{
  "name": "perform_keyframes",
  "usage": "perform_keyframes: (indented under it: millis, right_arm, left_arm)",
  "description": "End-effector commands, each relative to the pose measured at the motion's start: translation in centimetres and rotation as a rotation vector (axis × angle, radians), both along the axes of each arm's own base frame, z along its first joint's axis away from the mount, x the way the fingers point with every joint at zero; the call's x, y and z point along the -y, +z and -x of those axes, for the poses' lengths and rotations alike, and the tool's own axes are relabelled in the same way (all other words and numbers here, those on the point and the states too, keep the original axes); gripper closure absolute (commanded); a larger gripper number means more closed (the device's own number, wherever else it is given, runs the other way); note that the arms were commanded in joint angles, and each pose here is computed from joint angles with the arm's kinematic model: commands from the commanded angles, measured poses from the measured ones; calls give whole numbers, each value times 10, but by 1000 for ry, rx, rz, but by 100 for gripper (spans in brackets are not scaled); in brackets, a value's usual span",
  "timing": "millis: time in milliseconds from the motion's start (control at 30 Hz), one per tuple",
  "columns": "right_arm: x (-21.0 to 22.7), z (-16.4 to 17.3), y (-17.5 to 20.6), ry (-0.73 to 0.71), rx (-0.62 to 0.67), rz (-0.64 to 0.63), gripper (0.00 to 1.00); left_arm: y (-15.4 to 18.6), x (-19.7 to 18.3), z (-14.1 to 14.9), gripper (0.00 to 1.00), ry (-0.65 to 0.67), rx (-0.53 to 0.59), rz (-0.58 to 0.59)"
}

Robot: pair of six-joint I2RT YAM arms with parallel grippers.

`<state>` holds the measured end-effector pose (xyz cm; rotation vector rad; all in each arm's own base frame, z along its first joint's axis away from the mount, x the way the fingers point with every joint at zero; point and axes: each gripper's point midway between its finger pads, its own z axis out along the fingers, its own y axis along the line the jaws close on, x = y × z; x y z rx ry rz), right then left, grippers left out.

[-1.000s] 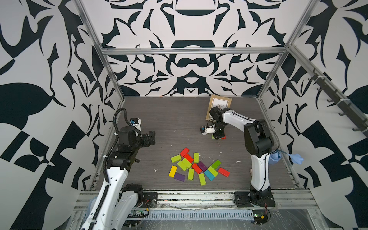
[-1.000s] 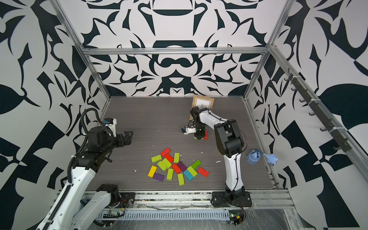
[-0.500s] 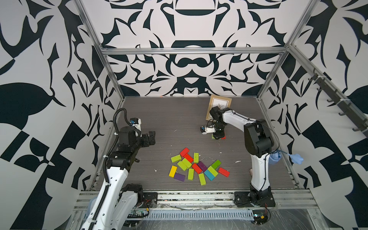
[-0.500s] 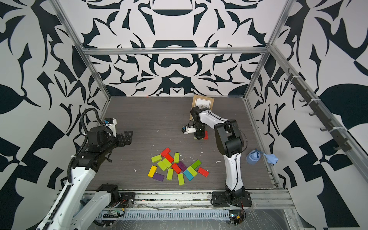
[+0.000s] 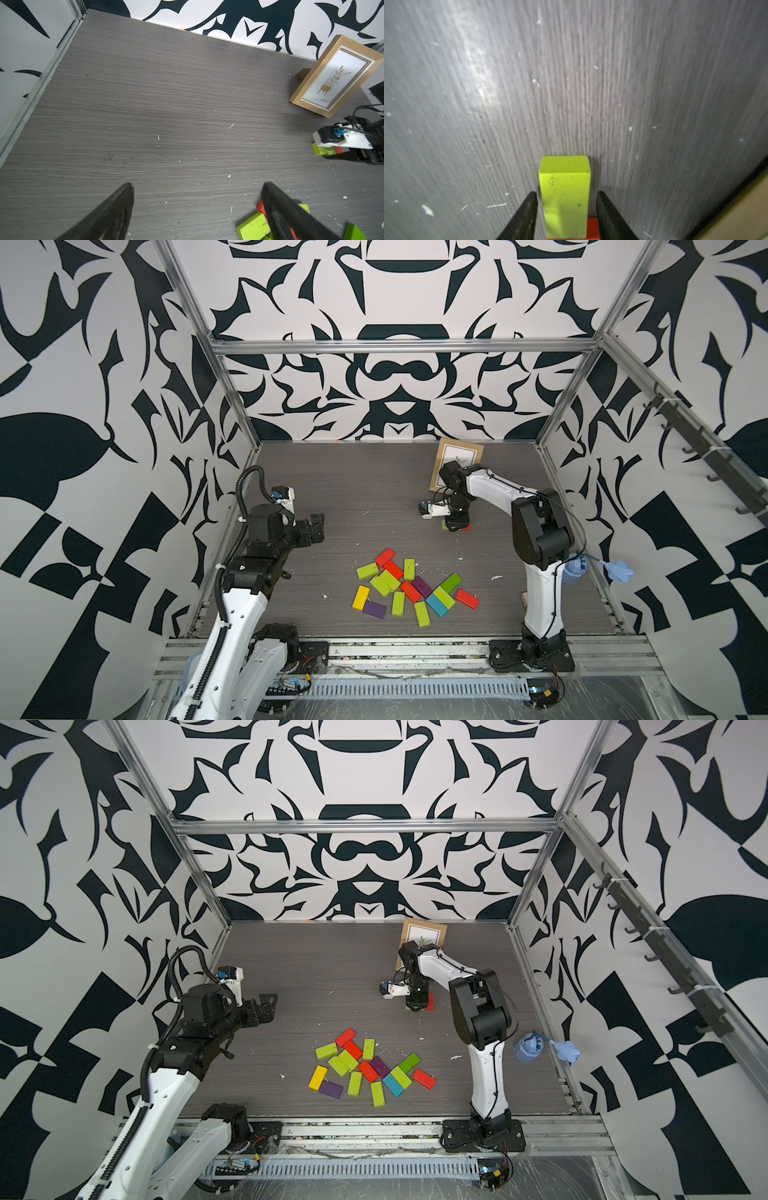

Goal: Assemble the letter t with building blocks
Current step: Assemble the building block at the center of the board.

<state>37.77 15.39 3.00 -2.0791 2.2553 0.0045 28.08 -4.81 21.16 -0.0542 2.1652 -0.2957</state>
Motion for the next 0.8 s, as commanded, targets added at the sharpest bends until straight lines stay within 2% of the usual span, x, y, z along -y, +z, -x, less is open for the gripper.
perform_keyframes:
  millis: [0, 100, 400, 767]
  right_arm:
    - [-10, 3, 33, -12, 35, -77, 47]
    - [-13, 4, 45, -13, 58, -108, 44]
    - [-25, 7, 99, -13, 177, -234, 42]
    - [-34, 42, 150, -66, 301, -319, 42]
  left_arm:
    - [3, 0, 3, 0, -1, -5, 2]
    - [4, 1, 4, 0, -6, 3, 8]
    - [4, 4, 3, 0, -11, 4, 23]
    - [8, 5, 5, 0, -14, 21, 40]
